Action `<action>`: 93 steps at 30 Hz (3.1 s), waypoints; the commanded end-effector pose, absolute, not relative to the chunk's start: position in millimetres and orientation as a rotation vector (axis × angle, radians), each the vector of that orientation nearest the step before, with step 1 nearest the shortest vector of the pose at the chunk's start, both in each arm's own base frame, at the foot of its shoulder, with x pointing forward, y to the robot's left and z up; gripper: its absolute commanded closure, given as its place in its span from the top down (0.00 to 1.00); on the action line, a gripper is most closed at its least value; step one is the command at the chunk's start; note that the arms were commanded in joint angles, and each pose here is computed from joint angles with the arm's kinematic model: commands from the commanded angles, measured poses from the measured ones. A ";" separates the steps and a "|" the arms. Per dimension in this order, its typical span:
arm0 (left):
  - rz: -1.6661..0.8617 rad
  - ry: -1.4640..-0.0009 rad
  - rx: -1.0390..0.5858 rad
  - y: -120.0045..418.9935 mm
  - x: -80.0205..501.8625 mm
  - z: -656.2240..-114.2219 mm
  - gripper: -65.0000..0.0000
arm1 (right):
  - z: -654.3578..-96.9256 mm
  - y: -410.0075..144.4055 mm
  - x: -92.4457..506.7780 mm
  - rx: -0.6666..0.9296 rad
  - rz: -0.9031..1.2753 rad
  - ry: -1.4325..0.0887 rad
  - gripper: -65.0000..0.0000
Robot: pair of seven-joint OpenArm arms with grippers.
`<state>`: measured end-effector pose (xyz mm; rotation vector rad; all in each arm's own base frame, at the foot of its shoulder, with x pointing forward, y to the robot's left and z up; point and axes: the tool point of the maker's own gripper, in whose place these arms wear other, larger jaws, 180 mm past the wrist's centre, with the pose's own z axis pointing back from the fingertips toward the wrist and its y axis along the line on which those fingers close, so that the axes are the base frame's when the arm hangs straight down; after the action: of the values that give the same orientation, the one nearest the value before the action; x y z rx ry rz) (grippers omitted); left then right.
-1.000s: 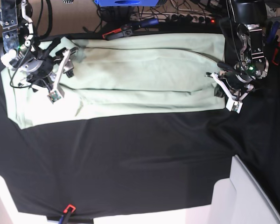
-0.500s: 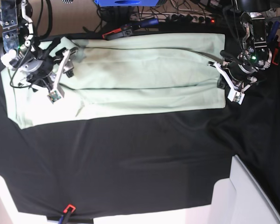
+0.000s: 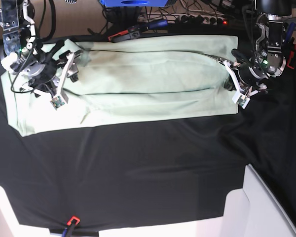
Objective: Fold the T-shirt properly
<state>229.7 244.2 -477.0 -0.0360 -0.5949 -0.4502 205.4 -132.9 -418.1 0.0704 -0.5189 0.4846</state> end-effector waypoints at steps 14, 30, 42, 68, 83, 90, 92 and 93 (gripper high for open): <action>-0.537 -0.609 0.076 263.8 239.8 -453.4 0.10 | -402.4 -124.5 228.5 0.082 0.461 -0.599 0.52; -0.511 -0.707 0.093 256.1 254.0 -406.9 0.96 | -398.0 -141.1 235.3 0.051 0.419 -0.614 0.52; -0.557 -0.652 0.013 214.6 183.4 -410.9 0.07 | -427.4 -153.6 216.5 0.055 0.378 -0.521 0.52; -0.477 -0.456 -0.055 224.3 101.7 -465.2 0.00 | -417.8 1.5 115.6 0.453 0.434 -0.553 0.04; -0.422 -0.637 -0.099 206.4 144.4 -457.0 0.00 | -439.9 49.7 105.4 0.516 0.519 -0.485 0.04; -0.384 -0.589 -0.097 218.0 141.5 -477.5 0.00 | -466.3 52.2 102.9 0.501 0.598 -0.422 0.04; -0.379 -0.581 -0.097 219.0 139.6 -480.0 0.00 | -471.5 51.4 102.0 0.497 0.600 -0.408 0.04; -0.380 -0.579 -0.096 219.3 139.2 -480.5 0.00 | -473.4 50.7 103.7 0.494 0.601 -0.407 0.04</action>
<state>136.8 216.9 -483.9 -0.0982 -0.5684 -0.3749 108.4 51.6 -472.8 0.4959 -0.4222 0.5886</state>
